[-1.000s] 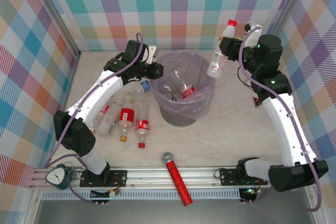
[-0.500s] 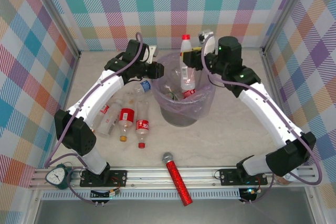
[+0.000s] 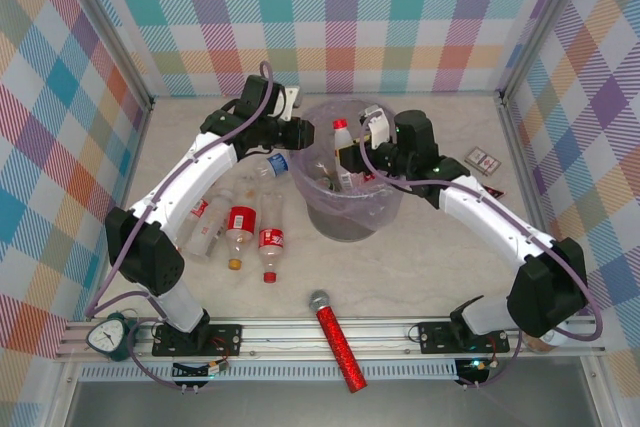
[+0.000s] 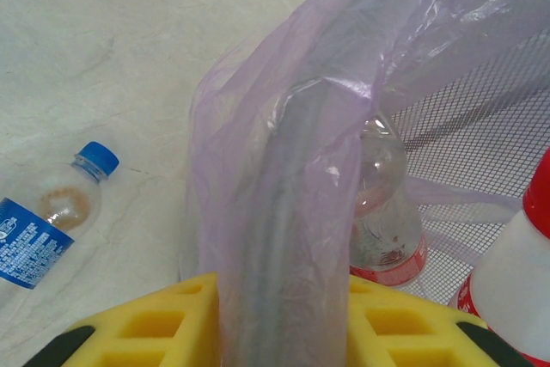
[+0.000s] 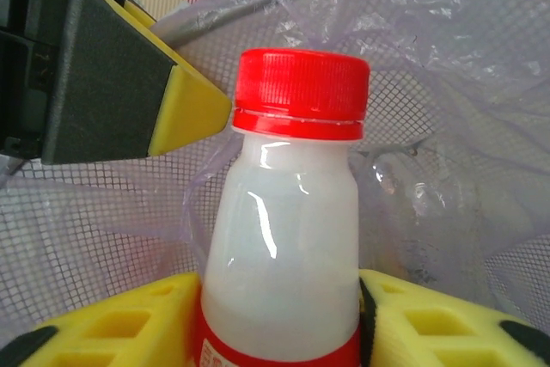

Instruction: Put the plastic bottles in the bin

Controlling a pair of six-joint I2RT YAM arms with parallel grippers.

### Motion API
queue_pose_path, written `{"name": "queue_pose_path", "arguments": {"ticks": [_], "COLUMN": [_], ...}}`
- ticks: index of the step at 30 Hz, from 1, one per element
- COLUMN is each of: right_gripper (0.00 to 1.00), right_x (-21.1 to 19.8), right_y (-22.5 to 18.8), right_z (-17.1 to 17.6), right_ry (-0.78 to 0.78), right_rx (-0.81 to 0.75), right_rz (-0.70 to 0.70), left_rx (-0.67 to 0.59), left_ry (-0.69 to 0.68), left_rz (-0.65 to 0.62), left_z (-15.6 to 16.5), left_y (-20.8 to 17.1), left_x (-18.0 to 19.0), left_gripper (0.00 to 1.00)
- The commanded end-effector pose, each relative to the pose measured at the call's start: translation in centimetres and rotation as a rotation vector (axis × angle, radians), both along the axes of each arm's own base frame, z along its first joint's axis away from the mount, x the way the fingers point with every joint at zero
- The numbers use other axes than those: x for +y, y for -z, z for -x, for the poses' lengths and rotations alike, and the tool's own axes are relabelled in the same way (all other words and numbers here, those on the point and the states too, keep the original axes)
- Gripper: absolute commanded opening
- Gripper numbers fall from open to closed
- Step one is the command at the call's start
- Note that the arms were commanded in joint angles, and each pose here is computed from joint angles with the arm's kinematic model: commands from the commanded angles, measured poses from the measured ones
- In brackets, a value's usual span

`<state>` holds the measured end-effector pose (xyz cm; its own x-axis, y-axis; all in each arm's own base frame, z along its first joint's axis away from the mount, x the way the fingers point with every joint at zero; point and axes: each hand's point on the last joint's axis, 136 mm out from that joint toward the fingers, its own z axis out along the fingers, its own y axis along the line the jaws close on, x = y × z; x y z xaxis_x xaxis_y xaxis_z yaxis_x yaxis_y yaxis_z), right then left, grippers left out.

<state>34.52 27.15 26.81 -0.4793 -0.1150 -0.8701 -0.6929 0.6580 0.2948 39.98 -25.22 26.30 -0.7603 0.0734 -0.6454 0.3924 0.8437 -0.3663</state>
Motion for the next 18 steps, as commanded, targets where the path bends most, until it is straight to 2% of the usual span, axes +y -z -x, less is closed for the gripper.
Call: {"name": "queue_pose_path", "arguments": {"ticks": [1,7,13,18], "right_gripper": [0.55,0.73,0.77,0.82], "right_x": [-0.2,-0.3,-0.1,-0.1], "right_y": [-1.2,-1.1,-2.0,-5.4], "right_z": [0.8,0.9,0.8,1.2], "right_ry": [-0.022,-0.028,-0.034,-0.036], "right_rx": [-0.063,-0.063,-0.067,-0.092], "right_rz": [0.008,0.03,0.022,-0.021], "left_rx": [0.149,0.153,0.15,0.144], "left_ry": [0.041,0.04,0.04,0.042], "left_rz": [-0.071,-0.068,-0.071,-0.074], "left_z": [1.7,1.5,1.3,1.2], "left_y": [5.0,5.2,4.9,4.5], "left_x": [-1.0,-1.2,-1.2,-1.2], "left_gripper": [0.34,0.34,0.34,0.34]}}
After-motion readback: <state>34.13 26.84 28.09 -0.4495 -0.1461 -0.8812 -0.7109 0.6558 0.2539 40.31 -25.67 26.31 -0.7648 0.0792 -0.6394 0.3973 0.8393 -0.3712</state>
